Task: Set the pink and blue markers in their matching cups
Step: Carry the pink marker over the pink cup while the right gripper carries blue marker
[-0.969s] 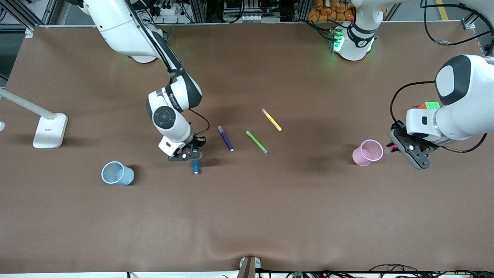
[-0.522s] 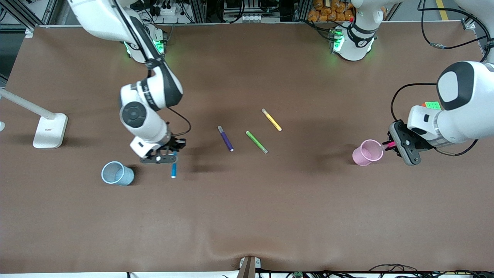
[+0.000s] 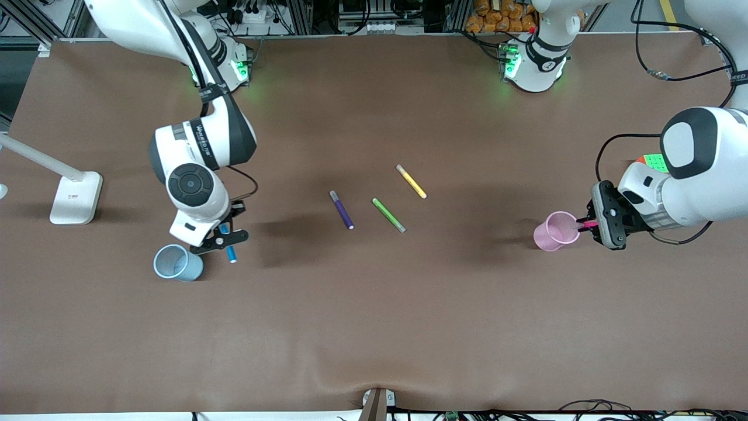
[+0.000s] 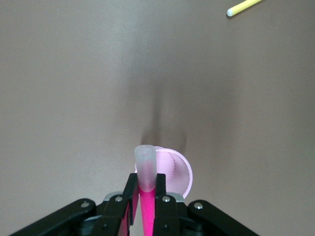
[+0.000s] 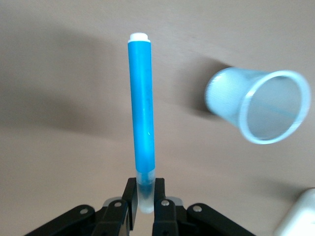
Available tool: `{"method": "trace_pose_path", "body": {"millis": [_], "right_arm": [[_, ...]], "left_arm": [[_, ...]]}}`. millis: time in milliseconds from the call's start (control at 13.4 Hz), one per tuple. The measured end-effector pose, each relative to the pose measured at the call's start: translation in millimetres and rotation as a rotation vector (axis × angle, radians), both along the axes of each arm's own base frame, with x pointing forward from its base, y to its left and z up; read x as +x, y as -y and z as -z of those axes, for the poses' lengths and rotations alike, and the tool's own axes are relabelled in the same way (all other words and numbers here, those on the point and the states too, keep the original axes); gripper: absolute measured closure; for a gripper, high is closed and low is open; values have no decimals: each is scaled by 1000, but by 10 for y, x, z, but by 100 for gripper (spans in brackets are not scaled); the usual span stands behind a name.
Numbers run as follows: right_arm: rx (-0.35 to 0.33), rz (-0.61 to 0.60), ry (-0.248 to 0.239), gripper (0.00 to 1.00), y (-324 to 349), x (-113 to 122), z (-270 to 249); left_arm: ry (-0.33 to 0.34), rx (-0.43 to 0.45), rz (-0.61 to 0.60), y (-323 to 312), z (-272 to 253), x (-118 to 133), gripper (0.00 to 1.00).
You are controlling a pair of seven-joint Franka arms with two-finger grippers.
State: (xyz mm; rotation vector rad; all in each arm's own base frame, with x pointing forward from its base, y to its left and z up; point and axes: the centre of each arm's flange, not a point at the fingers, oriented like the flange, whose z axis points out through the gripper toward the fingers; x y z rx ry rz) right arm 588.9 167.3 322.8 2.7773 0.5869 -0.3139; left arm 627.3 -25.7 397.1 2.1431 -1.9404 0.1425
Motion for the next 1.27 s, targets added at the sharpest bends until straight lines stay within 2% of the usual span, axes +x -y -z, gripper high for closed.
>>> {"method": "trace_pose_path", "body": {"millis": [373, 596, 1043, 1267], "right_arm": [[-182, -340, -121, 82, 327, 94, -134], [-342, -537, -207, 82, 446, 135, -143], [-588, -849, -368, 82, 333, 195, 17], [-755, -1007, -458, 82, 172, 207, 238]], "left_arm": [[20, -24, 120, 38, 134, 21, 83], [36, -54, 206, 61, 187, 15, 83], [48, -144, 284, 111, 357, -21, 83], [47, -181, 316, 107, 470, -80, 83]]}}
